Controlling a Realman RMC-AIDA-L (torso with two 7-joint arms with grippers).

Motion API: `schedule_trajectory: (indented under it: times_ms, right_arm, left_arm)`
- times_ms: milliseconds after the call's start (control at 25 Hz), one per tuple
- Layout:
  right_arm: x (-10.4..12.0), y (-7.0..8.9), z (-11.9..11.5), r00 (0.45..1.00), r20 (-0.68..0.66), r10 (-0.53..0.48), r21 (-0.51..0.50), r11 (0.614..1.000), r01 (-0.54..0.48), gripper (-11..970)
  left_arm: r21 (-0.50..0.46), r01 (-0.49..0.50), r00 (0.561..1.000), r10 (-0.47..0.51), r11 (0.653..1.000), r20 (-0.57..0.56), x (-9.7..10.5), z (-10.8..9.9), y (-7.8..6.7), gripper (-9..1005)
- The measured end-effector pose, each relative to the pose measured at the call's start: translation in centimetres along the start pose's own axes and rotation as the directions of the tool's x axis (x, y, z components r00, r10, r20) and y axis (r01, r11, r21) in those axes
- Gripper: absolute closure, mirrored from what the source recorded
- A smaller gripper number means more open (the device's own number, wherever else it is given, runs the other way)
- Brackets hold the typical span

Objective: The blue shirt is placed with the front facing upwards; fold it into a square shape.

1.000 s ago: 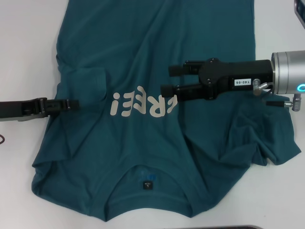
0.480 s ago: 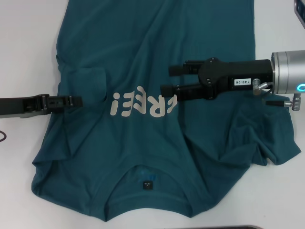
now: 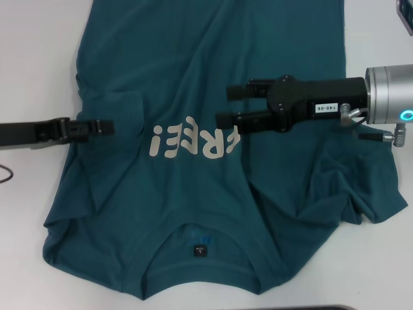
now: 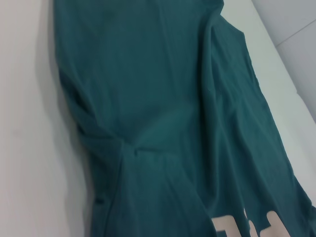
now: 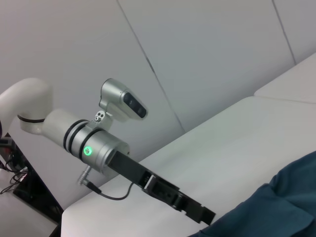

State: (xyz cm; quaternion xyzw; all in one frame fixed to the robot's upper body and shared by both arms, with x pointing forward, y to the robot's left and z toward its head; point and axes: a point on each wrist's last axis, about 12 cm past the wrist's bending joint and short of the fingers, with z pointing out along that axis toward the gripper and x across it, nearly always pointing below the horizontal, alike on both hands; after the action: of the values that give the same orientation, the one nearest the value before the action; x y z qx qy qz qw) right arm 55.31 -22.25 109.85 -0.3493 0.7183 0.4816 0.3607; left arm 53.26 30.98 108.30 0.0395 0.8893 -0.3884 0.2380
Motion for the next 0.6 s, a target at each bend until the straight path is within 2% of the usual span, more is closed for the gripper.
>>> schedule_trajectory:
  times_ms: [240,600]
  right_arm:
    - [-0.3,-0.1,0.2,1.0,0.0,-0.005,0.002,1.0,0.005,77]
    - [-0.1,-0.1,0.1,1.0,0.0,-0.003,0.004,1.0,0.003,75]
  left_arm:
    - [-0.035,-0.045,0.999,0.045,0.998,-0.019,-0.7,2.0,-0.7,150]
    - [-0.08,-0.044,0.998,0.041,0.996,-0.044,-0.3,1.8,0.0,149]
